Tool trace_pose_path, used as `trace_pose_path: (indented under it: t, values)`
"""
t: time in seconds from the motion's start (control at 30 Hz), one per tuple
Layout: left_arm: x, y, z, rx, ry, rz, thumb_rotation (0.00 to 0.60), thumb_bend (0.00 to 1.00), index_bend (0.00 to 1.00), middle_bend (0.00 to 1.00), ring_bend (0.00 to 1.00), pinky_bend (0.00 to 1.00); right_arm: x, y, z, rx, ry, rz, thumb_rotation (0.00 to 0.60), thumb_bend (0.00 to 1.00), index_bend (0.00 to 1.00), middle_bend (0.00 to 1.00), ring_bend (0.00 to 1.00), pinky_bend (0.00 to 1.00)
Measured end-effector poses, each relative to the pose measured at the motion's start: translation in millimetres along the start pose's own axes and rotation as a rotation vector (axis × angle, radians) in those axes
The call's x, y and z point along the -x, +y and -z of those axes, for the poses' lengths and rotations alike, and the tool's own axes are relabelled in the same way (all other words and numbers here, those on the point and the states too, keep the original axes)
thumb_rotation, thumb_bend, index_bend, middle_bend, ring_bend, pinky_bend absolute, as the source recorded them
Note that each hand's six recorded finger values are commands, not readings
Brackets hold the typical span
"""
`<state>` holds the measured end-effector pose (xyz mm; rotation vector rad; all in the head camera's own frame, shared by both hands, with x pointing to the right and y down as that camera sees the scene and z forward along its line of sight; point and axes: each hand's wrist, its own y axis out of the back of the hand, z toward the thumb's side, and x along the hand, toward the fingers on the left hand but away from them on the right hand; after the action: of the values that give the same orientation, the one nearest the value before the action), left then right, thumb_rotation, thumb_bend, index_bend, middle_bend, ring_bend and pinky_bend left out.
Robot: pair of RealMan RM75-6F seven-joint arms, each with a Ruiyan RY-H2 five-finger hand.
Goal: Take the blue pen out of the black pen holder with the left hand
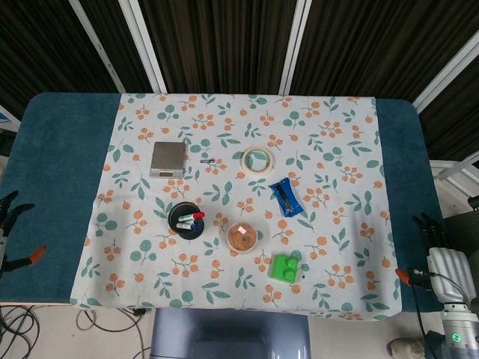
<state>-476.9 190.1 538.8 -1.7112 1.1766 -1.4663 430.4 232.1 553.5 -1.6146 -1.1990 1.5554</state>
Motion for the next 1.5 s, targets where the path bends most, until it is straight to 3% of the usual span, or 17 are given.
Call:
trace_pose_path:
  t: [0.27,0.43,0.57,0.87,1.17,1.5]
  values:
    - [-49.3,1.8,-75.8,-0.002,-0.189,0.129,0.6,0.17,0.3,0.01,0.0,0.0,-0.5,-0.1,0.4,0.002,-0.003,0.0,0.6,0.13,0.07,0.0,0.04,0.17]
    - [-70.2,-6.6,-115.0,-0.051,-0.244,0.194,0.6,0.18,0.32,0.01,0.0,0.0,-0.3,-0.1,0.8,0.004,-0.006,-0.001,0.6,0.13,0.07,0.0,0.04,0.17]
    - [-74.7,-26.4,-151.2,-0.053,-0.308,0.242,0.6,0.18,0.34,0.01,0.0,0.0,-0.1,-0.2,0.9,0.004,-0.006,-0.002,0.6,0.13,0.07,0.0,0.04,0.17]
    - [-73.2,-76.8,-202.1,-0.002,-0.38,0.256,0.6,0.22,0.37,0.01,0.0,0.0,-0.1,0.5,1.6,0.01,-0.009,-0.001,0.6,0.13,0.07,0.0,0.04,0.17]
    - [-79.6,-107.0,-214.9,0.007,-0.374,0.28,0.6,0.25,0.39,0.01,0.0,0.0,-0.2,0.7,1.7,0.011,-0.009,-0.002,0.6,0.13,0.07,0.0,0.04,0.17]
    - [-83.7,-120.8,-218.6,0.074,-0.37,0.348,0.6,0.27,0.41,0.01,0.0,0.0,0.0,0.8,1.8,0.011,-0.01,-0.002,0.6,0.13,0.07,0.0,0.04,0.17]
